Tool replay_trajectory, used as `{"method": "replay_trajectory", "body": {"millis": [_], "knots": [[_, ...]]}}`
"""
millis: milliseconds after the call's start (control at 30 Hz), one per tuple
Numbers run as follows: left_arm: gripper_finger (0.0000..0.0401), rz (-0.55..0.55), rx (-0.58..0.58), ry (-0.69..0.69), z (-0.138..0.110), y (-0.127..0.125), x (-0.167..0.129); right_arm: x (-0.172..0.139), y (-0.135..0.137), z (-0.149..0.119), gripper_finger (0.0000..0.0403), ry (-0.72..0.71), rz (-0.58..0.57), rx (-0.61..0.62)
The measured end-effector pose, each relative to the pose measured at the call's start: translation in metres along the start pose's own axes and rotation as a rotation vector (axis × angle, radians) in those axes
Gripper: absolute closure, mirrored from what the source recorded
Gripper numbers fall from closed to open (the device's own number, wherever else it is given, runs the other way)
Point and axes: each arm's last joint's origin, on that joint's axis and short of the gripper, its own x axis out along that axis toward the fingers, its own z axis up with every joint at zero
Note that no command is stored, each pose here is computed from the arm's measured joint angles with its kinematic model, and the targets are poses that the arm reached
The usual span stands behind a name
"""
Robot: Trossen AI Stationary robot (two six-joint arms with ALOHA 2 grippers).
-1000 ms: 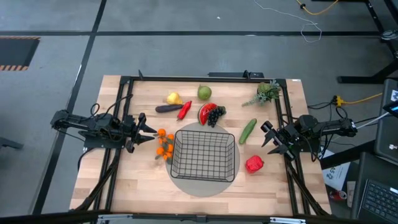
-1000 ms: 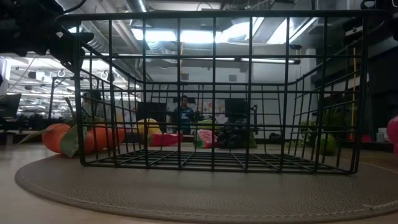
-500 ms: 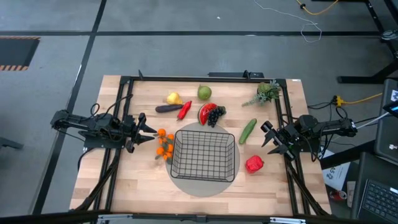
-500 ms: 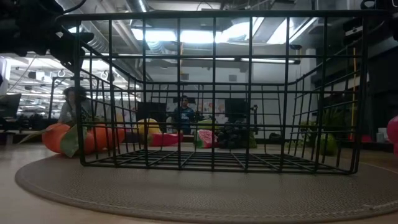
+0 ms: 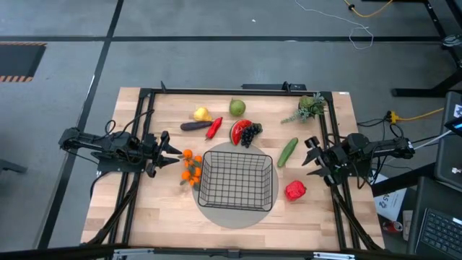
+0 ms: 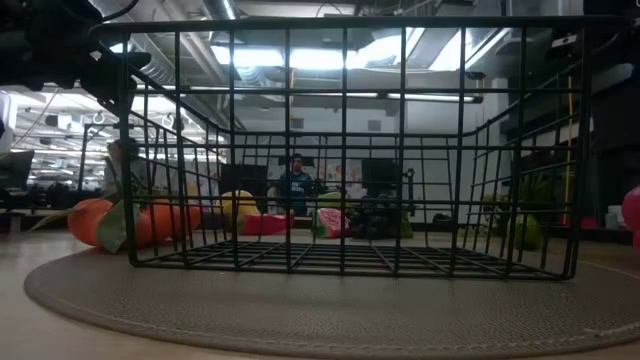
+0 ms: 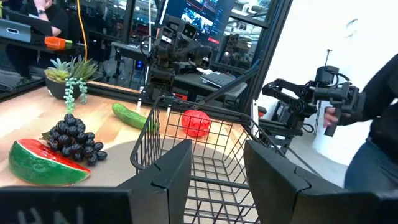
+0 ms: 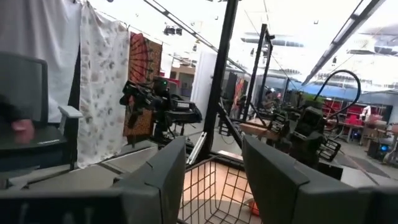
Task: Build produce basket
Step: Put the violet eggplant into the black wire basket
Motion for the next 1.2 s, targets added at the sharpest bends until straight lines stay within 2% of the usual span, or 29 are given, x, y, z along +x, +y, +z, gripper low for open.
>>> {"method": "replay_trajectory", "body": {"millis": [167, 300, 367, 467, 600, 667, 733, 867, 1067, 1200], "knots": [[0.0259, 0.0, 0.0, 0.0, 0.0, 0.0, 0.0, 0.0, -0.001, 0.007, 0.0241, -0.072, -0.003, 0.066], [0.0259, 0.0, 0.0, 0.0, 0.0, 0.0, 0.0, -0.003, -0.002, 0.023, 0.0241, -0.236, -0.035, 0.229], [0.0259, 0.0, 0.0, 0.0, 0.0, 0.0, 0.0, -0.005, -0.006, 0.031, 0.0241, -0.334, -0.144, 0.272], [0.0259, 0.0, 0.0, 0.0, 0.0, 0.0, 0.0, -0.01, -0.012, 0.037, 0.0241, -0.441, -0.368, 0.284], [0.0259, 0.0, 0.0, 0.0, 0.0, 0.0, 0.0, -0.015, -0.02, 0.035, 0.0241, -0.464, -0.726, 0.308], [0.0259, 0.0, 0.0, 0.0, 0.0, 0.0, 0.0, -0.014, -0.023, 0.029, 0.0241, -0.429, -0.808, 0.352], [0.0259, 0.018, 0.001, -0.006, 0.0, 0.0, 0.0, -0.01, -0.024, 0.026, 0.0241, -0.38, -0.825, 0.407], [0.0259, 0.11, 0.007, -0.031, 0.001, 0.003, 0.0, -0.001, -0.029, 0.047, 0.0241, -0.289, -0.84, 0.481], [0.0259, 0.281, 0.007, -0.076, 0.002, 0.008, -0.001, 0.028, -0.046, 0.088, 0.0241, 0.026, -1.008, 0.497], [0.0259, 0.342, 0.007, -0.092, 0.003, 0.01, -0.002, 0.054, -0.061, 0.103, 0.0241, 0.297, -1.162, 0.494]]}}
